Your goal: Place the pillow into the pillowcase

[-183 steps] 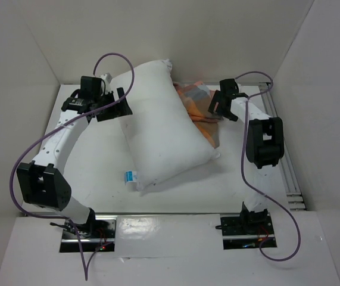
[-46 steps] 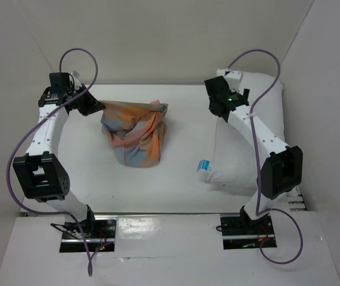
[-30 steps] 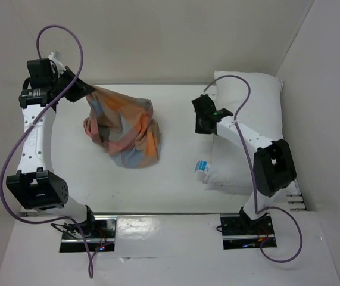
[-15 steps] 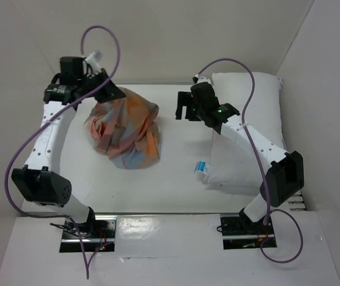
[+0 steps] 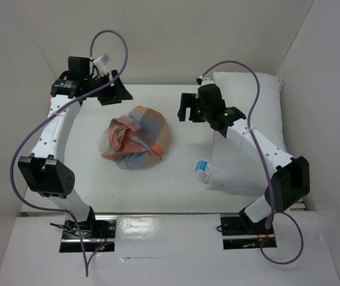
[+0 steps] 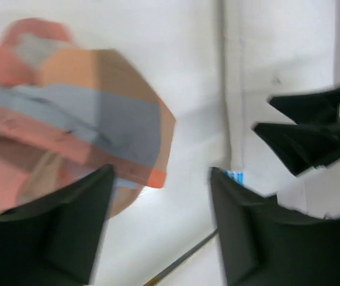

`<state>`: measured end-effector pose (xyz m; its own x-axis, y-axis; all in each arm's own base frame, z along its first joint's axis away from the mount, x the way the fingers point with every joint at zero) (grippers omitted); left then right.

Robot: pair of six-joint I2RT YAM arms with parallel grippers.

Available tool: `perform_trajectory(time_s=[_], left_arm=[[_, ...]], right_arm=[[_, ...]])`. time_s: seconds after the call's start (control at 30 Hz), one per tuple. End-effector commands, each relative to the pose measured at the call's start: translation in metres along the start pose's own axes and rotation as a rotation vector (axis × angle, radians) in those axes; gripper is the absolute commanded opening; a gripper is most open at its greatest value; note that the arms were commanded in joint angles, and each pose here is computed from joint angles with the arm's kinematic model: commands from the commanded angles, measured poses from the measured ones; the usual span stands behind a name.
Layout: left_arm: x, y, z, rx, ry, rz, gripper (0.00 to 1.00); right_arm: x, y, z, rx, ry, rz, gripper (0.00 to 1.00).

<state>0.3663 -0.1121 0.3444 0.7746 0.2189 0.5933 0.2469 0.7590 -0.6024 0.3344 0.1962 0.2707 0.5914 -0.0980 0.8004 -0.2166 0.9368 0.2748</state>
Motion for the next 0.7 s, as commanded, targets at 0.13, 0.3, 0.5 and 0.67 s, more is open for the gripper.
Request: perform_trajectory(time_s=[0.13,0.3,0.5,0.67], left_arm=[[-0.019,0.116,0.036,0.338,-0.119,0.336,0.61],[-0.044,0.161,0.010,0.323,-0.052,0.433,0.80],[-0.026,0.200,-0.034,0.362,-0.023,0.416,0.82],[-0.006,0.229,-0.069,0.365,-0.007,0.373,0.82]], right_arm=[[-0.018,0.011,-0.015,0.038,0.071,0.089,0.90],[-0.049,0.056,-0.046,0.064,0.198,0.235,0.93],[-0.092,0.057,-0.063,0.059,0.299,0.206,0.94],[-0.099,0.052,-0.059,0.038,0.316,0.188,0.94]])
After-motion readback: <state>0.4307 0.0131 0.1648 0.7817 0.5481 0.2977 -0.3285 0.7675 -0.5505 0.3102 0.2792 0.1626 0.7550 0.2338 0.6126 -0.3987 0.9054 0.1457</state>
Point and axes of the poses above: each gripper's point midway between its finger pads, its own z axis back along the fingers, its own y axis along the line the jaws close on, x = y × z, the point moved 7 cm from there along z, back along the fingers, and after that the axes turned 1 degree about z, right-handed, at the moved point
